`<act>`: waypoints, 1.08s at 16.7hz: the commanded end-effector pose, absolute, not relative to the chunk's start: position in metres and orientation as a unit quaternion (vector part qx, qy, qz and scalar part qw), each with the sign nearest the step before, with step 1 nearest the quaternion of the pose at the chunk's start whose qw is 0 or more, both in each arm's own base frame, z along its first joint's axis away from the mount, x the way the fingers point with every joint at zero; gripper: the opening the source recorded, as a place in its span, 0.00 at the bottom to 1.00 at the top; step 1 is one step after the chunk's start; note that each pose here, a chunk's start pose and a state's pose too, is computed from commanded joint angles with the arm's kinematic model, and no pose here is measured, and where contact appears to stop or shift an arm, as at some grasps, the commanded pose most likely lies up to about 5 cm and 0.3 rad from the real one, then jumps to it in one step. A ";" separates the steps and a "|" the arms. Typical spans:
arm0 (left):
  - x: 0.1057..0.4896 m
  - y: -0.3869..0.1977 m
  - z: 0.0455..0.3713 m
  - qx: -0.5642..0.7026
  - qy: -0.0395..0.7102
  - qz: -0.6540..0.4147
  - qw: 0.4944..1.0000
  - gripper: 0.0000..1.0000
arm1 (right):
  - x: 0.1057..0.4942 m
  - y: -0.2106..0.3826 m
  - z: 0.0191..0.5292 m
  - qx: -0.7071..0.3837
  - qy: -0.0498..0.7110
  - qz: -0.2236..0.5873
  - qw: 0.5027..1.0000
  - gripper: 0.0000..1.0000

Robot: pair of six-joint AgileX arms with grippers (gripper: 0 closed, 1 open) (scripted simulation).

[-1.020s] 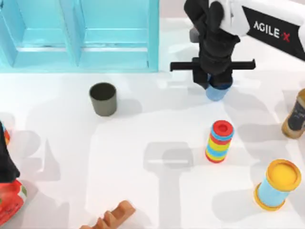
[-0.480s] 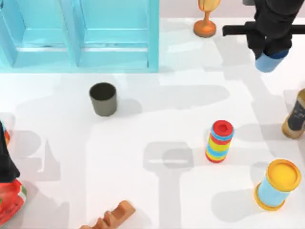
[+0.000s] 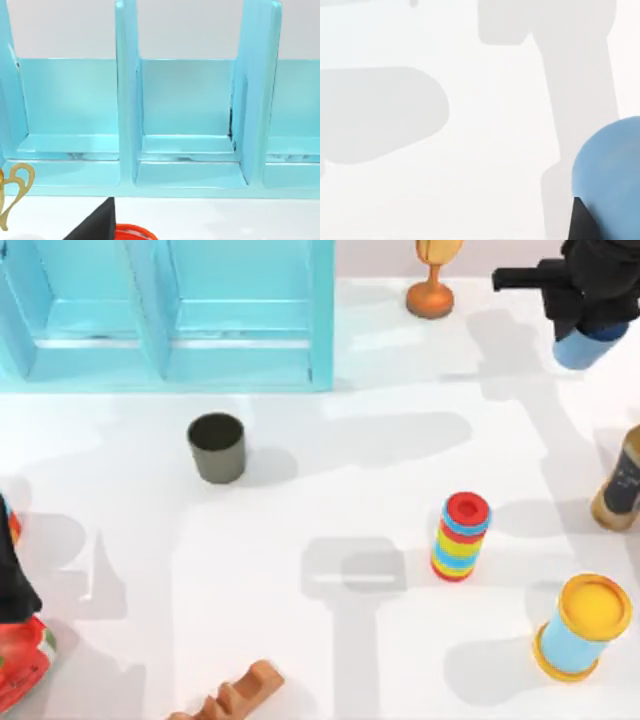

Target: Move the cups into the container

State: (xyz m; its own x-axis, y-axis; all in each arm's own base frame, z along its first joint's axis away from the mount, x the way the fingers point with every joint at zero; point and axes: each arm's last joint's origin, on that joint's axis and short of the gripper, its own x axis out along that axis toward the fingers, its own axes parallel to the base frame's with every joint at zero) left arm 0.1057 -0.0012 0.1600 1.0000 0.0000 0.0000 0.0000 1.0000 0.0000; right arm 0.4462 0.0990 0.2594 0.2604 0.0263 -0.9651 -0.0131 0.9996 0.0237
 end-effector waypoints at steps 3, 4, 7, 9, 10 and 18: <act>0.106 -0.001 0.160 0.000 0.000 0.000 1.000 1.00 | 0.425 0.051 0.305 0.008 0.571 0.023 0.820 0.00; 0.106 -0.001 0.160 0.000 0.000 0.000 1.000 1.00 | 0.412 0.032 0.319 0.006 0.563 0.023 0.826 0.00; 0.106 -0.001 0.160 0.000 0.000 0.000 1.000 1.00 | 0.360 -0.025 0.344 -0.007 0.564 0.008 0.826 0.00; 0.106 -0.001 0.160 0.000 0.000 0.000 1.000 1.00 | 0.320 -0.055 0.344 -0.015 0.582 -0.004 0.813 0.00; 0.106 -0.001 0.160 0.000 0.000 0.000 1.000 1.00 | 0.301 -0.066 0.340 -0.018 0.595 -0.009 0.804 0.00; 0.106 -0.001 0.160 0.000 0.000 0.000 1.000 1.00 | 0.215 -0.107 0.282 -0.009 0.690 -0.014 0.724 0.00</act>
